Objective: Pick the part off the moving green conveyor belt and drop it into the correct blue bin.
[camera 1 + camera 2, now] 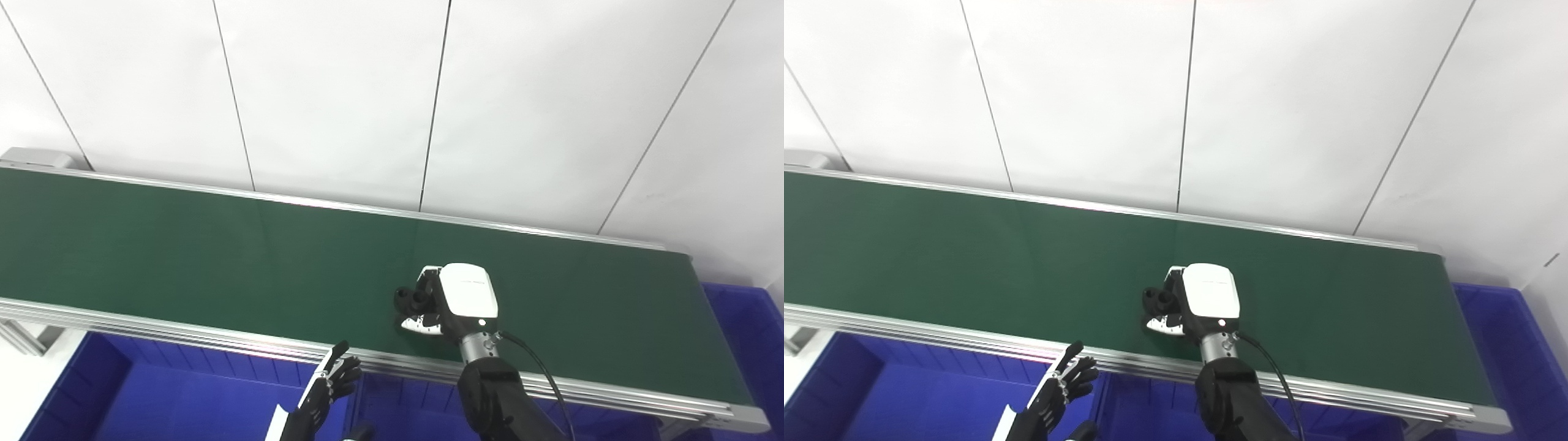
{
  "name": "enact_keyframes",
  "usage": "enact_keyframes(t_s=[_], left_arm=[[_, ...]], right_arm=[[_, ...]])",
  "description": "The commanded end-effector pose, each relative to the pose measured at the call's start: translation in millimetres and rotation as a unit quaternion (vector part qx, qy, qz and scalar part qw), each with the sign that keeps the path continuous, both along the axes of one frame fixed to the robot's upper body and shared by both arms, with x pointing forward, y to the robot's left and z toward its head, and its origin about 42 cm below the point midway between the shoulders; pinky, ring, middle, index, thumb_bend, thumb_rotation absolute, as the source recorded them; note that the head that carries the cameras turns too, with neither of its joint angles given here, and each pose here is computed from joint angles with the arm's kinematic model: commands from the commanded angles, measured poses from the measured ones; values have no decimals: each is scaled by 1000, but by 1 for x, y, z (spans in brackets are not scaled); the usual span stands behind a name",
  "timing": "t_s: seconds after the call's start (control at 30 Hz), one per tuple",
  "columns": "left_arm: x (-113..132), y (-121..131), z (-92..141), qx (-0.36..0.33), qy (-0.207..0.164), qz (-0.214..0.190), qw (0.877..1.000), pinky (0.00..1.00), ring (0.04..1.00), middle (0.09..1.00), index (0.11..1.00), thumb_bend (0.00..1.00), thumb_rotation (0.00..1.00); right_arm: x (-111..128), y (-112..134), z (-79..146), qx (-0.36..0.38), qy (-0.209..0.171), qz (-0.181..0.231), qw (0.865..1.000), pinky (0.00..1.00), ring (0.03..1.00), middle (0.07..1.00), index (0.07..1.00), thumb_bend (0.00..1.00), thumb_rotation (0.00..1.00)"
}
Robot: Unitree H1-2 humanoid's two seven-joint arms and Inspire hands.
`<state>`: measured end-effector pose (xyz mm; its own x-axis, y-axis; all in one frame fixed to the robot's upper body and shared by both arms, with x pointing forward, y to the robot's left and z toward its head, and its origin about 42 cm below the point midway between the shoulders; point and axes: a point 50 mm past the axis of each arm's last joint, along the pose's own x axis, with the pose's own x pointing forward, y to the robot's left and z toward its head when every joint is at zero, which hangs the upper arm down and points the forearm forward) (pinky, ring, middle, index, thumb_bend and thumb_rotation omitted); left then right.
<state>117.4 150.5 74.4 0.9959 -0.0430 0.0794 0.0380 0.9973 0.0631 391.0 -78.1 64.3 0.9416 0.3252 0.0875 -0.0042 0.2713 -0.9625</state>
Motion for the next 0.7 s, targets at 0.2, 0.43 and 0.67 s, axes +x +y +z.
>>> enact_keyframes(t_s=[0.2,0.43,0.67], left_arm=[[2,5,6,7,-20,0,1000,805,838,867,940,486,680],[2,7,4,5,-20,-2,1000,809,841,863,944,485,682],[2,7,4,4,-20,0,1000,812,841,856,944,478,681]], right_arm=[[-12,-1,4,-2,-100,100,990,192,211,289,484,501,155],[-5,-2,22,17,-198,161,967,216,223,291,481,509,148],[-2,-6,36,22,-246,206,947,238,219,285,483,524,138]])
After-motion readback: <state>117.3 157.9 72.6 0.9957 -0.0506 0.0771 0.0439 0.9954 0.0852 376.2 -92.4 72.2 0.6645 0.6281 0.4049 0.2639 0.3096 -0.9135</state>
